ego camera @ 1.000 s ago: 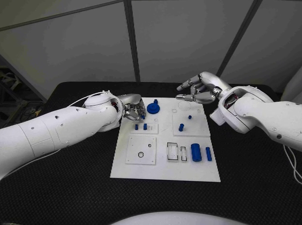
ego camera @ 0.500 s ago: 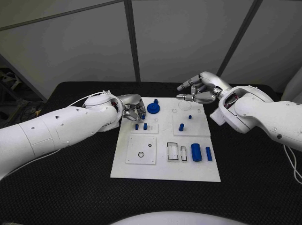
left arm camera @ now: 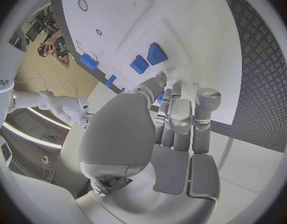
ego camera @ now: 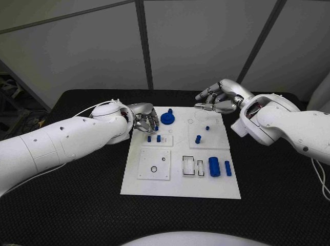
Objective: Assemble the parts on the task board
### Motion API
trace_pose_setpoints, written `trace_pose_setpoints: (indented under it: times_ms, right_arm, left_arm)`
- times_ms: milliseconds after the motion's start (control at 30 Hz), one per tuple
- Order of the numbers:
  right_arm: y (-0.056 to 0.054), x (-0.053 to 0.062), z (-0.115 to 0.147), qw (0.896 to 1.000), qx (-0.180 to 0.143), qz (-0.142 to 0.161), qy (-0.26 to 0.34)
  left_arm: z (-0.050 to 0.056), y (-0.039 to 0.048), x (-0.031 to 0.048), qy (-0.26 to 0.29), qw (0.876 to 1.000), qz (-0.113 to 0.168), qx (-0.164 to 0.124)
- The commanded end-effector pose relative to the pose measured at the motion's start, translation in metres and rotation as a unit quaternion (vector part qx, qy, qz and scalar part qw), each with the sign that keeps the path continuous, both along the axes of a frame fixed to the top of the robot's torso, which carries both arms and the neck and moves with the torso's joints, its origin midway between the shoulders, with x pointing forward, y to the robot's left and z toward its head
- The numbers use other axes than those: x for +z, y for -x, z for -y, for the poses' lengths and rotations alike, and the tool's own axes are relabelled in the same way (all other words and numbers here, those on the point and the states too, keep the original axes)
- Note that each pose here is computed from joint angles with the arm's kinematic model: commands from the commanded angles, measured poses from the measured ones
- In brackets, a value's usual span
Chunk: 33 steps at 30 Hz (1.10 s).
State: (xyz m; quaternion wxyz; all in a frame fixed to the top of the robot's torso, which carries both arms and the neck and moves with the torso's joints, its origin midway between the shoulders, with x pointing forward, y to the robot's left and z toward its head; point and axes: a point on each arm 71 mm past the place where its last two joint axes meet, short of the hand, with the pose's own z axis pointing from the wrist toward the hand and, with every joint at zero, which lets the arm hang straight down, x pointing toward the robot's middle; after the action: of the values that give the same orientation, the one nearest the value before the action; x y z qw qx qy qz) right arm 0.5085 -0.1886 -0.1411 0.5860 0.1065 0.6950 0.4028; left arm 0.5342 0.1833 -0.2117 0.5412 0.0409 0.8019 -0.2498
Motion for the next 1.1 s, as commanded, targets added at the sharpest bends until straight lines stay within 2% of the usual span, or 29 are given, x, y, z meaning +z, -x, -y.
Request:
trace_pose_setpoints:
  times_ms: [33,167,300,367,433,467,500,567,667,700,733,833,900,1100]
  right_arm:
    - [-0.001,-0.002,0.004,0.999,-0.001,0.001,0.043]
    - [-0.004,-0.005,0.010,0.996,-0.003,0.010,0.091]
    - [-0.006,-0.013,0.018,0.987,-0.004,0.026,0.159]
    - [-0.007,-0.017,0.022,0.980,-0.004,0.036,0.195]
    - [-0.007,-0.022,0.026,0.973,-0.005,0.045,0.228]
    - [-0.007,-0.023,0.027,0.971,-0.005,0.047,0.234]
    - [-0.007,-0.025,0.028,0.968,-0.006,0.050,0.245]
    - [-0.007,-0.030,0.030,0.961,-0.006,0.057,0.271]
    - [-0.005,-0.037,0.032,0.953,-0.007,0.064,0.295]
    - [-0.005,-0.039,0.032,0.952,-0.007,0.066,0.299]
    - [-0.004,-0.042,0.031,0.950,-0.006,0.069,0.305]
    - [-0.003,-0.046,0.029,0.947,-0.004,0.071,0.312]
    - [-0.002,-0.049,0.026,0.947,0.000,0.071,0.314]
    - [0.001,-0.055,0.020,0.946,0.008,0.068,0.316]
  left_arm:
    - [-0.004,-0.0003,0.0030,0.004,1.000,0.013,0.006]
    - [-0.012,0.0000,0.0073,0.025,0.999,0.019,0.014]
    - [-0.027,0.0003,0.0160,0.090,0.995,0.022,0.036]
    - [-0.037,0.0010,0.0202,0.143,0.988,0.015,0.054]
    - [-0.047,0.0019,0.0241,0.205,0.976,0.005,0.075]
    - [-0.049,0.0021,0.0249,0.217,0.973,0.003,0.079]
    - [-0.053,0.0026,0.0265,0.242,0.966,0.000,0.087]
    - [-0.063,0.0046,0.0311,0.311,0.945,-0.007,0.103]
    - [-0.072,0.0083,0.0366,0.402,0.908,-0.022,0.117]
    - [-0.073,0.0092,0.0375,0.418,0.900,-0.025,0.119]
    - [-0.075,0.0119,0.0392,0.457,0.881,-0.035,0.121]
    - [-0.075,0.0181,0.0409,0.509,0.851,-0.055,0.117]
    - [-0.073,0.0222,0.0419,0.530,0.839,-0.065,0.108]
    - [-0.069,0.0286,0.0432,0.558,0.820,-0.080,0.096]
